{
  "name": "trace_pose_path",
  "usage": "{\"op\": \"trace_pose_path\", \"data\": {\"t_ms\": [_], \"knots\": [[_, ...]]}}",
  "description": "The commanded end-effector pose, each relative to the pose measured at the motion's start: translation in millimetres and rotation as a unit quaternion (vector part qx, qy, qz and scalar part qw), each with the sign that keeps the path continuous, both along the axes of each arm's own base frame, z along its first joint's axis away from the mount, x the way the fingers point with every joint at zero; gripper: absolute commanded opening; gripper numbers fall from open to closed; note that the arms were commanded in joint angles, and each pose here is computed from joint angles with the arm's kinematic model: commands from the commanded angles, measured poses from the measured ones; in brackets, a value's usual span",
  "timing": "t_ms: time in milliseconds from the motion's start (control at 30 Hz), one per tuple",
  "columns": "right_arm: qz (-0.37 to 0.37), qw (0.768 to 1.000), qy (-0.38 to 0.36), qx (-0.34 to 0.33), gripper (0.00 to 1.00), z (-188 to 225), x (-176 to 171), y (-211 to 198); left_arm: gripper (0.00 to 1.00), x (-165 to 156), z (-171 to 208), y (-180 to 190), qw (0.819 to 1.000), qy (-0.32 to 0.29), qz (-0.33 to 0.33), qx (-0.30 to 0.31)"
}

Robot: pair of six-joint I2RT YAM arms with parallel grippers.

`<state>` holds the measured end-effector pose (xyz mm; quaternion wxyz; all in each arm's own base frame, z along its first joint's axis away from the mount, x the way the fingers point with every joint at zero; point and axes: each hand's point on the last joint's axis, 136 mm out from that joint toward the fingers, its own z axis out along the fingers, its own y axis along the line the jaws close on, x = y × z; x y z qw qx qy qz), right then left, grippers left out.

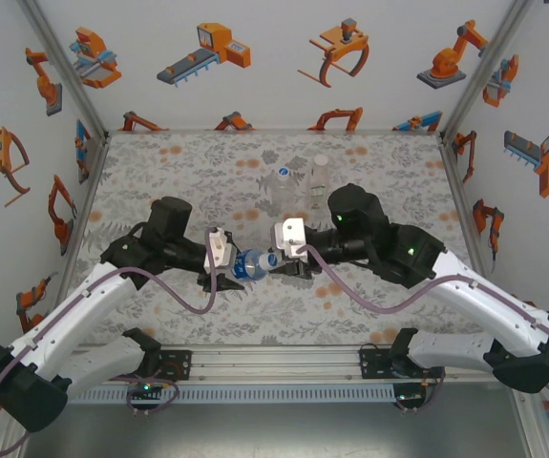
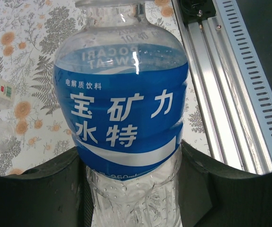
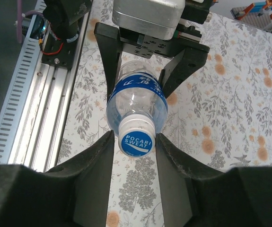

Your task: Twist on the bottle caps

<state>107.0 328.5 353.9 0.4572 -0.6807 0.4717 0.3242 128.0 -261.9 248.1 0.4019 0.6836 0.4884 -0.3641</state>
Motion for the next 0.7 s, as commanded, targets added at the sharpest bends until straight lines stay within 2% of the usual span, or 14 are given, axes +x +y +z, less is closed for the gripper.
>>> {"op": "trace_pose_path", "data": {"t_ms": [0, 133, 233, 500, 567, 667], "knots": [[0.022, 1.000, -0.004, 0.007, 0.40, -0.8, -6.1, 1.7, 0.00, -6.2, 14.6, -1.0, 0.999, -0.017, -0.019, -0.023], [0.019, 1.000, -0.002, 0.003, 0.39, -4.3, -4.6, 2.5, 0.00, -6.1, 15.7, -1.2, 0.999, -0.018, -0.019, -0.024], [0.016, 1.000, -0.002, 0.000, 0.35, -5.7, -3.7, 2.4, 0.00, -6.5, 15.6, -0.9, 0.999, -0.018, -0.020, -0.024], [-0.019, 1.000, 0.012, -0.011, 0.37, -13.9, 7.9, 4.4, 0.00, -6.6, 15.9, -0.6, 0.999, -0.019, -0.019, -0.024], [-0.021, 1.000, 0.020, -0.008, 0.25, -12.6, 7.5, 4.6, 0.00, -6.6, 16.3, -0.8, 0.999, -0.020, -0.020, -0.025], [-0.041, 0.998, 0.045, 0.005, 0.19, -9.5, 10.1, 5.0, 0.00, -6.7, 16.0, -0.9, 0.999, -0.019, -0.020, -0.024]]}}
